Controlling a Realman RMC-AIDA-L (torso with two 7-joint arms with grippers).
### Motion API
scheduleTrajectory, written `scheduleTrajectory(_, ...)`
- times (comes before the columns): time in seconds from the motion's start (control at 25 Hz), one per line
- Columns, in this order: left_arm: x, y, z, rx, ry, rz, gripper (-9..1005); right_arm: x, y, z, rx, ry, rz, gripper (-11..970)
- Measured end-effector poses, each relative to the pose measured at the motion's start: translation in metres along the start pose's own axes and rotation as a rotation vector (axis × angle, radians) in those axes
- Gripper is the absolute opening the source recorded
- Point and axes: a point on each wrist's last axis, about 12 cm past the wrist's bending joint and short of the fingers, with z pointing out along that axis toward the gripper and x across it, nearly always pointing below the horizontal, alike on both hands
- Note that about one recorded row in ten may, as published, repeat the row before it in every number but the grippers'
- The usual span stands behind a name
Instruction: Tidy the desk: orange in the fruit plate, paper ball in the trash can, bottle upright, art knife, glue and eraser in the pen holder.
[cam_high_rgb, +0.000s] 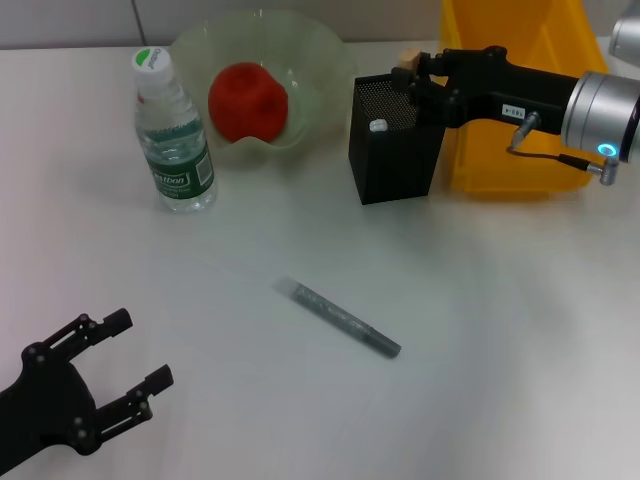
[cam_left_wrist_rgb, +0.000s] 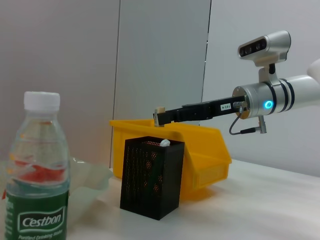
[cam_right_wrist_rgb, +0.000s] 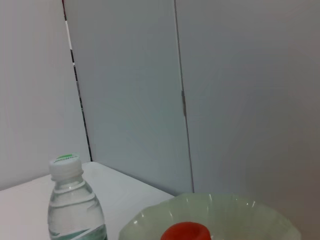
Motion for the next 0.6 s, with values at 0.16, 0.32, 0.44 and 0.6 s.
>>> scheduleTrajectory(0.16, 0.0003, -0.0005, -0.0006, -0.001, 0.000, -0.004, 784, 0.0004, 0.0000, -0.0002, 0.000, 0.003, 0.006, 380)
scheduleTrajectory(0.32, 0.0007, -0.0011, -0.0010, -0.001, 0.001, -0.007, 784, 0.0013, 0.0007, -0.0009, -0.004, 0.003, -0.002, 422)
scheduleTrajectory(0.44, 0.0013, -0.0020, -0.0012, 0.001, 0.003, -0.010, 784, 0.0010, 0.0008, -0.0014, -0.006, 0.001, -0.005, 483)
scheduleTrajectory(0.6, 0.0017, -0.0026, -0.0019, 0.001, 0.004, -0.012, 784, 0.0003, 0.0014, -0.0016, -0.011, -0.003, -0.008, 565)
